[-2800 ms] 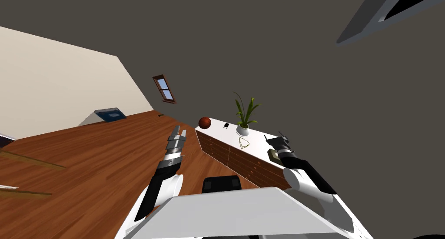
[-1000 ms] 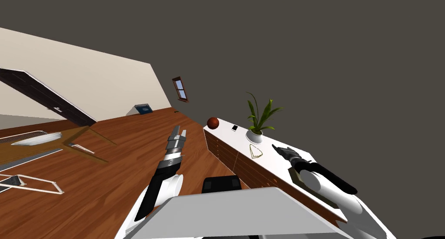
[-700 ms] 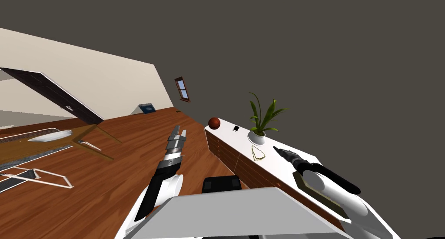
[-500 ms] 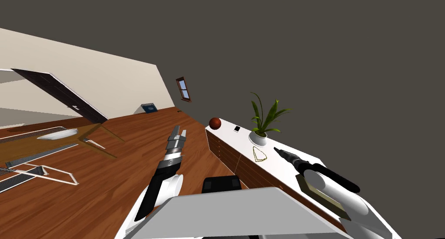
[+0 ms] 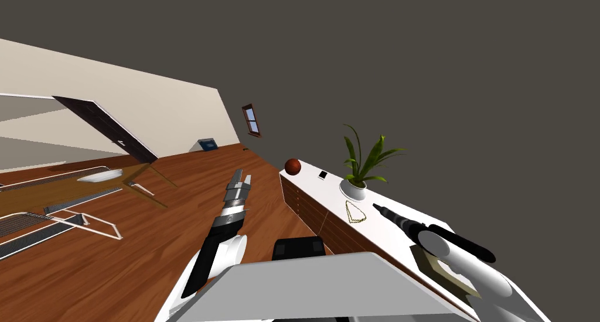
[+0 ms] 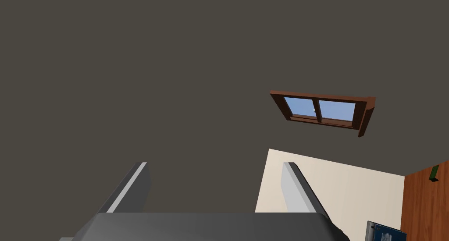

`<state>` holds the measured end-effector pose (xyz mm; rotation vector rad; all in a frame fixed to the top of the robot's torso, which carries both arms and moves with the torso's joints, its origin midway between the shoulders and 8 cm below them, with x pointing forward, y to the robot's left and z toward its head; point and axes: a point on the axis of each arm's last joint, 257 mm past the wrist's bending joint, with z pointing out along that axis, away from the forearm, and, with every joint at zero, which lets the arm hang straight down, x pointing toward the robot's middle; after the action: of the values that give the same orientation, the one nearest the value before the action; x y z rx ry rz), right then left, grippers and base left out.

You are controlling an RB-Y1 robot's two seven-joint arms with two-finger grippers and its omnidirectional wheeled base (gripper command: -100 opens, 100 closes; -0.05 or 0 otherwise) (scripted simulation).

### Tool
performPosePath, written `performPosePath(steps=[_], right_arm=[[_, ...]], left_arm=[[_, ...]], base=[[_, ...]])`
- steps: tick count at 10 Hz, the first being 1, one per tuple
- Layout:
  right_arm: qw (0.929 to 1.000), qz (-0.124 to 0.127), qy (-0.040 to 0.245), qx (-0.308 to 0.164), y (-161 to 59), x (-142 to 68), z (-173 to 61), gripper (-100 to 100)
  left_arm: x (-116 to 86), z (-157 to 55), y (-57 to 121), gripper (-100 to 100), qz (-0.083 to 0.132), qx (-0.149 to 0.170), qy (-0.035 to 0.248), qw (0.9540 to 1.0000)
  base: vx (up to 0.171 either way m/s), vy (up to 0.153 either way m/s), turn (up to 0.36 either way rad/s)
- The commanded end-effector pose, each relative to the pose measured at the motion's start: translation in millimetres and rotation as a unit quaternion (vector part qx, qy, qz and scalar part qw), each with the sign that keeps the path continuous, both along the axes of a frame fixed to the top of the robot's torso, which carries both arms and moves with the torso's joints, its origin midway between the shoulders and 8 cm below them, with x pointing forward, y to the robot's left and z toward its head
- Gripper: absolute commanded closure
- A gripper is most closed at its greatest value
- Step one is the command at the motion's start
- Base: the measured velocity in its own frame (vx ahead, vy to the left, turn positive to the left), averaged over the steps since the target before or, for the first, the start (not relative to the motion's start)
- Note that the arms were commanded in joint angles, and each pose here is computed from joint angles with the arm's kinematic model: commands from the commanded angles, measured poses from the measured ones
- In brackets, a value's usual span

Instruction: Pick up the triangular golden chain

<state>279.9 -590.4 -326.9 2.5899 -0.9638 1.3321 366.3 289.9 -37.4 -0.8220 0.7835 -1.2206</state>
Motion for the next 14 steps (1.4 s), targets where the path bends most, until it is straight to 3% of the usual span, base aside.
performPosePath(steps=[1,4,7,8,9,10,11,13,14], right_arm=[[0.9992,-0.015,0.01,0.035,1.0,-7.2,-10.5,-100],[0.9915,-0.06,0.023,0.113,-3.9,-24.7,-31.6,-100],[0.9829,-0.082,0.037,0.16,-0.4,-35.8,-44.4,-100],[0.9745,-0.104,0.042,0.195,-0.5,-43.5,-52.4,-100],[0.9738,-0.103,0.045,0.198,1.3,-44.6,-53.7,-100],[0.9638,-0.123,0.052,0.231,2.9,-52.5,-61.4,-100],[0.9635,-0.122,0.053,0.232,3.8,-53.0,-61.9,-100],[0.9427,-0.156,0.065,0.288,8.0,-67.4,-74.7,-100],[0.9411,-0.156,0.069,0.292,10.2,-68.6,-75.8,-100]], left_arm=[[0.0,0.0,0.0,0,0.0,0.0,0.0,1.0],[0.0,0.0,0.0,0,0.0,0.0,0.0,1.0],[0.0,0.0,0.0,0,0.0,0.0,0.0,1.0],[0.0,0.0,0.0,0,0.0,0.0,0.0,1.0],[0.0,0.0,0.0,0,0.0,0.0,0.0,1.0],[0.0,0.0,0.0,0,0.0,0.0,0.0,1.0],[0.0,0.0,0.0,0,0.0,0.0,0.0,1.0],[0.0,0.0,0.0,0,0.0,0.0,0.0,1.0],[0.0,0.0,0.0,0,0.0,0.0,0.0,1.0]], base=[[0.03,0.019,0.033],[0.03,0.019,0.053],[0.027,0.016,0.048],[0.03,0.018,0.049],[0.023,0.015,0.037],[0.021,0.014,0.056],[0.019,0.012,0.025],[0.031,0.016,0.063],[0.027,0.011,0.024]])
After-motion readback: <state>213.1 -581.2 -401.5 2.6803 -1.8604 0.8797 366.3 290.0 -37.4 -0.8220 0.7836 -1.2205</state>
